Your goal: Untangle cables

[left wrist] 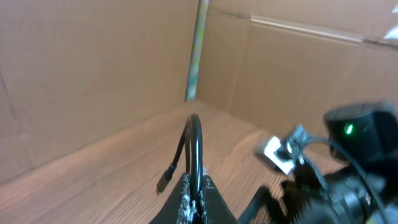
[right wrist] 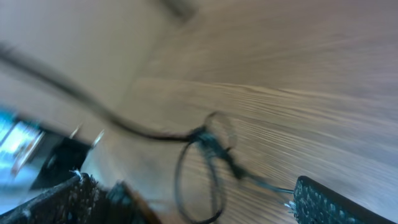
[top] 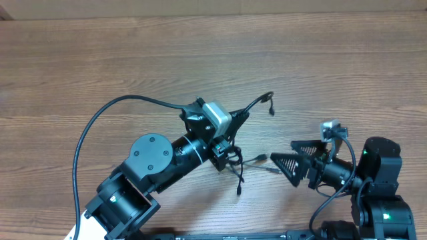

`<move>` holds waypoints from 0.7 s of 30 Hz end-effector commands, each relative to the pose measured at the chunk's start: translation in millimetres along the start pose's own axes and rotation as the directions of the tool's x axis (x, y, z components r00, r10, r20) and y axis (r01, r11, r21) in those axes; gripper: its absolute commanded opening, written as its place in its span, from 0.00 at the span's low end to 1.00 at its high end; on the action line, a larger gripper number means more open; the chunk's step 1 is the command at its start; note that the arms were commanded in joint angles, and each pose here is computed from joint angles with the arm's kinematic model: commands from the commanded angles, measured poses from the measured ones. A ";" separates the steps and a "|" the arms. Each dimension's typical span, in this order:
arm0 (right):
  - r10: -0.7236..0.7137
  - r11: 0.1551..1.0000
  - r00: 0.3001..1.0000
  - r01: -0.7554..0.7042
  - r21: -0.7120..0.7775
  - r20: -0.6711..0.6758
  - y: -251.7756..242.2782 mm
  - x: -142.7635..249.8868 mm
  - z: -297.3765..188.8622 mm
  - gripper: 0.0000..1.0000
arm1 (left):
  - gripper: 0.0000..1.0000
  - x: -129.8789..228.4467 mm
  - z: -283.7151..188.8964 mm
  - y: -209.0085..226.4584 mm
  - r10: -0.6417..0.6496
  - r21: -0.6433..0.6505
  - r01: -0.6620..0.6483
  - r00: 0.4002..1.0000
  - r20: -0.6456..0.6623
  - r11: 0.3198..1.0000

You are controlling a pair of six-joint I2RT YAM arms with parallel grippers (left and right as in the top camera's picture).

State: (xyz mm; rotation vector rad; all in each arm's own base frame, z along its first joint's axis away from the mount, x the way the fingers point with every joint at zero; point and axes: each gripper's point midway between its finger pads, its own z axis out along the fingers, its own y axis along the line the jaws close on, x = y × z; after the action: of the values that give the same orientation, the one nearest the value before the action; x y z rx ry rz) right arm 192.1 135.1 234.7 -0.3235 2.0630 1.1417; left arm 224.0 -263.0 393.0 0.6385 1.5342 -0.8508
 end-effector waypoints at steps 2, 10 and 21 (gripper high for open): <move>-0.194 0.961 0.981 0.196 -0.197 0.028 40.4 -5.4 -6.9 1.00 | 0.04 -17.1 6.2 -10.4 -0.105 0.062 0.101 0.993 0.054 0.993; -0.306 0.924 0.946 0.322 -0.206 0.106 48.7 -23.1 -8.9 1.00 | 0.04 -30.5 26.5 -48.6 -0.185 0.324 0.149 0.979 0.084 0.934; -0.366 0.899 0.919 0.391 -0.199 0.149 52.8 -32.9 -10.3 1.00 | 0.04 -32.2 47.6 -69.7 -0.312 0.503 0.246 0.949 0.049 0.828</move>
State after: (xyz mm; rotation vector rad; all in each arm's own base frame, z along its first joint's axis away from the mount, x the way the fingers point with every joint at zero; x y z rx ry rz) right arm 183.9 151.9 282.2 -0.6921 1.7242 1.1380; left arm 215.4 -334.7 423.8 0.6817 1.3354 -1.3910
